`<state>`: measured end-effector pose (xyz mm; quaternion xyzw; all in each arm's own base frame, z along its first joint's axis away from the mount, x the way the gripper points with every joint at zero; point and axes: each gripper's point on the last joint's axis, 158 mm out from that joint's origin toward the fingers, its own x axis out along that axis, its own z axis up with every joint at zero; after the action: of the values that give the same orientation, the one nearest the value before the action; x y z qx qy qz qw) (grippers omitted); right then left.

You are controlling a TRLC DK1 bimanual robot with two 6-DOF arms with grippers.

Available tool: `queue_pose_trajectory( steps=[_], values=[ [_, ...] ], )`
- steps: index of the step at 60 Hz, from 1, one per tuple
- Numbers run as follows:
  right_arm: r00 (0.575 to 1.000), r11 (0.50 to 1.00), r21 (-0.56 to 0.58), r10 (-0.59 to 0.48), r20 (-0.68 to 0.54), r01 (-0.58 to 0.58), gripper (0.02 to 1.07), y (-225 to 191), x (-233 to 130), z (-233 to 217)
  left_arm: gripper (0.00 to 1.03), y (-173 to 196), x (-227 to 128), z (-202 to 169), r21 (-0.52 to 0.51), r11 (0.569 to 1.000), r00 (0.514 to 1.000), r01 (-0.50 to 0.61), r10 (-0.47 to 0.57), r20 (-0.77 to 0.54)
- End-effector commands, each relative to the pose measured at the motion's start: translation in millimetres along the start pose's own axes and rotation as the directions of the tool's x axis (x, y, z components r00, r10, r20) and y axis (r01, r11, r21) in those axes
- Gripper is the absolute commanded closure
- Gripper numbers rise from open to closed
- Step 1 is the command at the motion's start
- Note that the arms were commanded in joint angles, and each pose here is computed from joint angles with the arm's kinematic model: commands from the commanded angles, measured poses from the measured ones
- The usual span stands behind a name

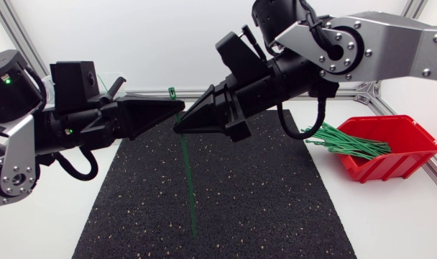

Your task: Take a green cable tie from the red box, thread the tail through the head to close it, then place it in the transparent bin on the left.

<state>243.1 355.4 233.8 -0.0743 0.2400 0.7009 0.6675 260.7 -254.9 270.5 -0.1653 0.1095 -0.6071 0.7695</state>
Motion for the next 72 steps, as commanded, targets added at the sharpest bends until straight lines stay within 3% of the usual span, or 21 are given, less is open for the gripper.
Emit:
queue_pose_trajectory(
  steps=[1,32,67,72],
  values=[
    [1.0,1.0,0.028,0.009,0.001,-0.009,0.99,2.4,-1.4,-7.0,1.0,7.9,0.1,-5.7,-0.047,0.999,1.0,-0.006,0.005,-0.008],
    [1.0,0.995,0.097,-0.01,0.03,0.007,1.01,-5.5,-4.4,-8.6,0.49,21.7,-3.8,-3.8,-0.062,0.997,0.998,-0.053,0.054,0.014],
    [0.996,0.979,0.204,-0.039,0.084,0.021,1.01,-24.0,-9.0,-5.0,0.5,26.4,-0.7,-1.9,-0.085,0.995,0.998,-0.055,0.057,0.029],
    [0.996,0.978,0.21,-0.036,0.082,0.018,1.01,-24.3,-7.0,-5.8,0.55,24.5,1.6,-1.3,-0.082,0.996,0.998,-0.047,0.049,0.028]
  ],
)
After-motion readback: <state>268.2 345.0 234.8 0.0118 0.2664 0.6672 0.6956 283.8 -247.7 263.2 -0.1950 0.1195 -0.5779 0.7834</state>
